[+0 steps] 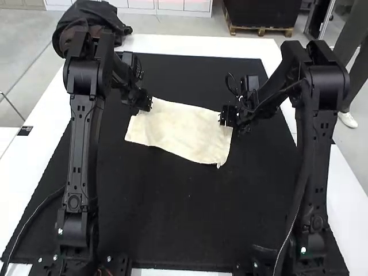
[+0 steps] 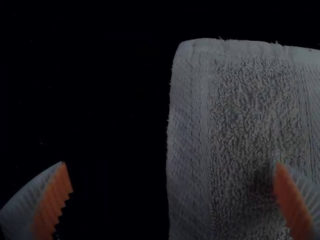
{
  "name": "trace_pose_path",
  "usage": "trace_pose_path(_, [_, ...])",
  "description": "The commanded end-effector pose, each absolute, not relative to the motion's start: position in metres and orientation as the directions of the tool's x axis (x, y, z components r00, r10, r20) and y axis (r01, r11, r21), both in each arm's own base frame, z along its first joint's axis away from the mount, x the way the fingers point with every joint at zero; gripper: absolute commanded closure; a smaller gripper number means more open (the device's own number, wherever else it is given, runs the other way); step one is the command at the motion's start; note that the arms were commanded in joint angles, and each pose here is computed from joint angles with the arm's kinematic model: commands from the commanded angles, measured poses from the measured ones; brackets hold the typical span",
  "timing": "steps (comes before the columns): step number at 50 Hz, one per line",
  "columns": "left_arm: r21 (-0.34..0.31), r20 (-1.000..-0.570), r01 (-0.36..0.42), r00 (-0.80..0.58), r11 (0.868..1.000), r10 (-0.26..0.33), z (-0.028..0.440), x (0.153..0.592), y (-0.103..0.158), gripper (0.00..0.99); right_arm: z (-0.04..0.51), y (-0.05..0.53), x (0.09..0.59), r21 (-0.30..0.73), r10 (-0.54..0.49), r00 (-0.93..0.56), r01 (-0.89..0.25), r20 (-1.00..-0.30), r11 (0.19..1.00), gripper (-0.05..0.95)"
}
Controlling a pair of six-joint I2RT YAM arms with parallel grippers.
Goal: Fold the towel.
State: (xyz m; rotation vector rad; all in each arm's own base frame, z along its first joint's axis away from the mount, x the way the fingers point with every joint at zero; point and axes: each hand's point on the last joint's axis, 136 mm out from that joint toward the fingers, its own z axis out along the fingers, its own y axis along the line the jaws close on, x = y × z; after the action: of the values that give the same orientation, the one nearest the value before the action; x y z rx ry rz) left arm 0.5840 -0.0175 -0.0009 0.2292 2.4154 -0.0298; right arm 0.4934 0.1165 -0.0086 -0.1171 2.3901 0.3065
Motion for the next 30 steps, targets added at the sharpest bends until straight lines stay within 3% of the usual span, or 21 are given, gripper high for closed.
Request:
trace_pose_path(1, [0.047, -0.677, 0.185, -0.716, 0.982, 0.168, 0.008, 0.594, -0.019, 0.066, -0.008, 0.124, 0.499, 0.124, -0.062, -0.722, -0.202, -0.689, 0.972, 0.01])
trace_pose_path(4, [0.05, -0.678, 0.189, -0.714, 0.981, 0.172, 0.007, 0.595, -0.02, 0.11, -0.01, 0.127, 0.497, 0.131, -0.069, -0.728, -0.214, -0.682, 0.968, 0.14])
trace_pose_path(8, [0.062, -0.669, 0.206, -0.717, 0.977, 0.194, -0.001, 0.593, -0.021, 0.305, -0.015, 0.131, 0.492, 0.135, -0.087, -0.734, -0.237, -0.674, 0.962, 0.72])
trace_pose_path(9, [0.063, -0.668, 0.208, -0.718, 0.976, 0.196, -0.003, 0.593, -0.022, 0.384, -0.016, 0.131, 0.492, 0.136, -0.087, -0.734, -0.238, -0.674, 0.962, 0.93])
trace_pose_path(13, [0.069, -0.667, 0.205, -0.718, 0.976, 0.198, -0.012, 0.594, -0.022, 0.831, -0.021, 0.131, 0.489, 0.141, -0.086, -0.743, -0.237, -0.664, 0.961, 0.92])
trace_pose_path(15, [0.076, -0.673, 0.199, -0.713, 0.977, 0.198, -0.016, 0.596, -0.02, 0.975, -0.023, 0.131, 0.487, 0.143, -0.089, -0.748, -0.24, -0.658, 0.96, 0.92])
trace_pose_path(30, [0.079, -0.725, 0.199, -0.66, 0.977, 0.194, -0.001, 0.61, -0.02, 0.969, -0.017, 0.127, 0.483, 0.159, -0.061, -0.742, -0.222, -0.667, 0.962, 0.92])
